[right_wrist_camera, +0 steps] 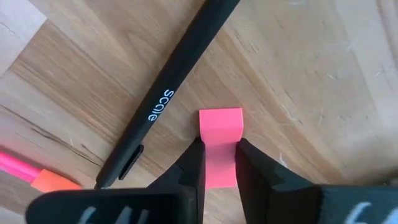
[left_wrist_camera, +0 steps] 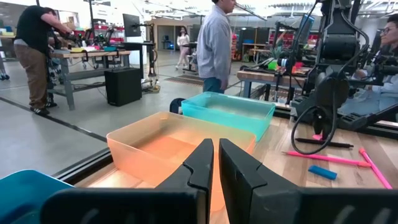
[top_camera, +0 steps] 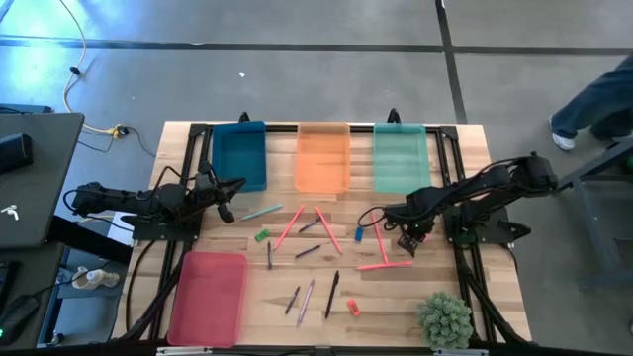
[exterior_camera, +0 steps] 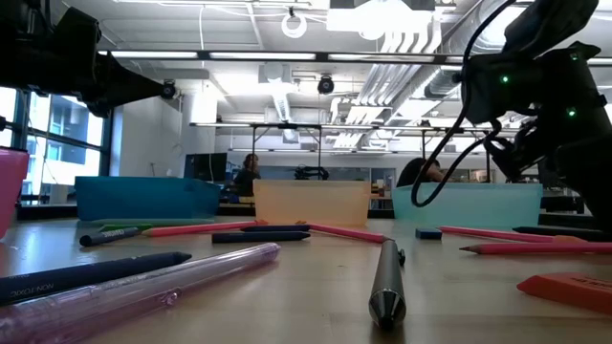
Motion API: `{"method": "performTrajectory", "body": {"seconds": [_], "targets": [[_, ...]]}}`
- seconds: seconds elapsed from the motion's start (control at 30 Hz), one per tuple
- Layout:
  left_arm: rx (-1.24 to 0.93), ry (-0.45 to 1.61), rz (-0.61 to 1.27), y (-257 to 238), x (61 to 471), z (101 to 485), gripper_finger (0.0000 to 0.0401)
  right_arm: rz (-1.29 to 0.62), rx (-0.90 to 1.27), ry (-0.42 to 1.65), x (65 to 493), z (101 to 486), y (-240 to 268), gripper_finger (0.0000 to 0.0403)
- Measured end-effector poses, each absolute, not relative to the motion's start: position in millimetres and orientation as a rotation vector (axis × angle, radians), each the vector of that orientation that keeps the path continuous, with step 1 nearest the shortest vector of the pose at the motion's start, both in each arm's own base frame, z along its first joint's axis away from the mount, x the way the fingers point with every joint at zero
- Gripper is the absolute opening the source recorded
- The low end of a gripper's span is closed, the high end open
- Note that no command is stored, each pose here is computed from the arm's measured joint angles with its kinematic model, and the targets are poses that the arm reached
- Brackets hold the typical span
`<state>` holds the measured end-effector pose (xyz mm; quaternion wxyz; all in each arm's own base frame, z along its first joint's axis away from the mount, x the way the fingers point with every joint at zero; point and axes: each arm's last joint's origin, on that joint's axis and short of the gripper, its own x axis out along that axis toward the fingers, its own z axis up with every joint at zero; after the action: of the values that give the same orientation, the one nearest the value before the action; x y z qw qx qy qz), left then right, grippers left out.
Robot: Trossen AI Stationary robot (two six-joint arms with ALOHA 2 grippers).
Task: Sort crayons/erasers/pens/pencils in bins
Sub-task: Put the pink eraser into the green bin
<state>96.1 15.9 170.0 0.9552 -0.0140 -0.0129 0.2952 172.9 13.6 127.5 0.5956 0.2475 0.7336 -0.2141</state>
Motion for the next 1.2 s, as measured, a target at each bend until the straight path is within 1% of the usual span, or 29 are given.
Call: {"method": "performTrajectory", "body": {"seconds": [0.1, 0.23, 0.53, 0.77, 0.9, 1.03, 1.13, 1.2], "targets": [[-0.028, -0.024, 0.599, 15.9, 96.1, 169.8, 0.0017, -0.494, 0.578, 1.666, 171.0, 133.4, 13.3, 0.0048], [-0.028, -0.024, 0.599, 15.8, 96.1, 169.7, 0.0017, -0.542, 0.526, 1.583, 168.2, 141.8, 10.0, 0.0048], [-0.028, -0.024, 0.599, 15.9, 96.1, 169.8, 0.0017, -0.563, 0.573, 1.399, 162.4, 164.3, 7.6, 0.0048], [-0.028, -0.024, 0.599, 15.9, 96.1, 169.7, 0.0017, -0.552, 0.565, 1.055, 167.2, 190.6, 1.2, 0.0048], [-0.027, -0.024, 0.6, 15.9, 96.1, 169.7, 0.0017, -0.581, 0.489, 0.824, 170.1, 208.9, -9.4, 0.0048], [-0.027, -0.024, 0.6, 15.9, 96.1, 169.8, 0.0017, -0.736, 0.364, 0.597, 171.2, 226.8, -28.5, 0.0048], [-0.027, -0.024, 0.599, 15.9, 96.1, 169.8, 0.0017, -0.945, 0.249, 0.465, 170.5, 236.5, -45.3, 0.0048], [-0.027, -0.024, 0.599, 15.9, 96.1, 169.8, 0.0017, -1.065, 0.182, 0.428, 169.0, 239.7, -55.5, 0.0048]]}}
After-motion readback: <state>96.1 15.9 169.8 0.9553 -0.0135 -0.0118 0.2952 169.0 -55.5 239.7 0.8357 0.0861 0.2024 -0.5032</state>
